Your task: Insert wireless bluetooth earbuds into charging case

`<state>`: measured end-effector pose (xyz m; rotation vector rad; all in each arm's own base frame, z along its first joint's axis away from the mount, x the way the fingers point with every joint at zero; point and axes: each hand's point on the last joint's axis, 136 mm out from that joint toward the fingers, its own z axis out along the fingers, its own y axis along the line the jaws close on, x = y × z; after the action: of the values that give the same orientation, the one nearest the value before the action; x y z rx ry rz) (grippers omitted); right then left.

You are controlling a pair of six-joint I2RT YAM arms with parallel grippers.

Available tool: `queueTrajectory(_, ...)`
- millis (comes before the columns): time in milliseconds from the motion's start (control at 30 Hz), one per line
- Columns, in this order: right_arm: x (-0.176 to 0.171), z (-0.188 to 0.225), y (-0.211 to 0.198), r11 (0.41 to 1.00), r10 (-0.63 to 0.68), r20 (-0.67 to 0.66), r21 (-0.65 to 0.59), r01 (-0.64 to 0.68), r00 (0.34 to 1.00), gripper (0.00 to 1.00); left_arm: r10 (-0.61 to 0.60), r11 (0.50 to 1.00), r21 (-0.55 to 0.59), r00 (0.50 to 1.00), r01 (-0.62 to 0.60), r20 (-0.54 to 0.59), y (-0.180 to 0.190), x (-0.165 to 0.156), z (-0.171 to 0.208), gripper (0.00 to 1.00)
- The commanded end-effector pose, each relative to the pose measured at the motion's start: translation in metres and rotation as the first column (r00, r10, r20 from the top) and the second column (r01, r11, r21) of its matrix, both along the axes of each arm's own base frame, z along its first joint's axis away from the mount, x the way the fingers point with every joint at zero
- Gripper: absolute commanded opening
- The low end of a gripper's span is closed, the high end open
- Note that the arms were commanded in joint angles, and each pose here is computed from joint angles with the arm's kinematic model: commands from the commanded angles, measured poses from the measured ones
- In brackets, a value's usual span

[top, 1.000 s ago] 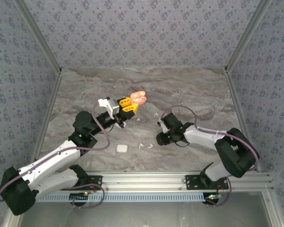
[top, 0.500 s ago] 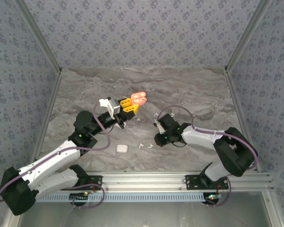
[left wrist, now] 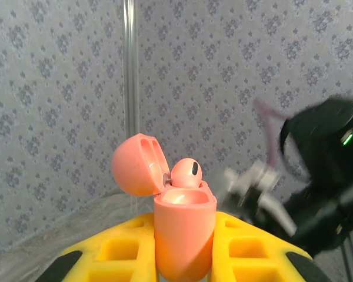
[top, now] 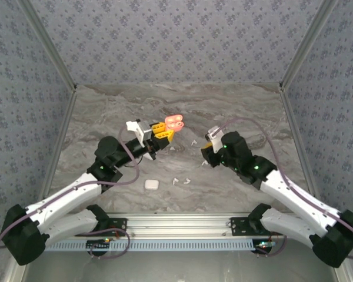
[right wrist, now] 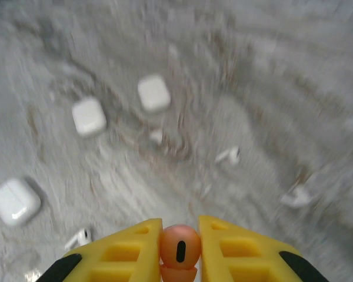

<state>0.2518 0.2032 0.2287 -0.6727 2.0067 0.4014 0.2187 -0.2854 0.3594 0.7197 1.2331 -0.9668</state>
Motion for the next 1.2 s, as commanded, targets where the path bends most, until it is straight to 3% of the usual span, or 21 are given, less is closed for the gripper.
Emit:
queueTrajectory(0,0.007,0.066,-0.008,0.999,0.029,0.236,-0.051,-0.017,0.971,0.22,-0.041,0.998,-0.038,0.999,0.040,-0.009,-0.006,-0.002,0.009,0.00)
queueTrajectory(200,-0.001,0.142,0.006,0.987,0.158,0.458,-0.096,-0.128,0.875,0.22,-0.092,0.995,-0.038,0.995,0.091,-0.033,-0.018,0.000,0.005,0.00)
queueTrajectory(400,-0.014,0.185,0.029,0.957,0.286,0.571,-0.131,-0.258,0.769,0.22,-0.131,0.991,-0.028,0.990,0.130,-0.044,-0.027,0.001,0.000,0.00)
queueTrajectory(700,-0.023,0.173,0.063,0.890,0.448,0.529,-0.188,-0.415,0.721,0.22,-0.168,0.986,-0.024,0.985,0.167,-0.048,-0.033,-0.001,-0.001,0.00)
queueTrajectory(1167,-0.023,0.166,0.079,0.865,0.497,0.497,-0.216,-0.453,0.712,0.21,-0.177,0.984,-0.020,0.983,0.176,-0.048,-0.035,-0.002,-0.001,0.00)
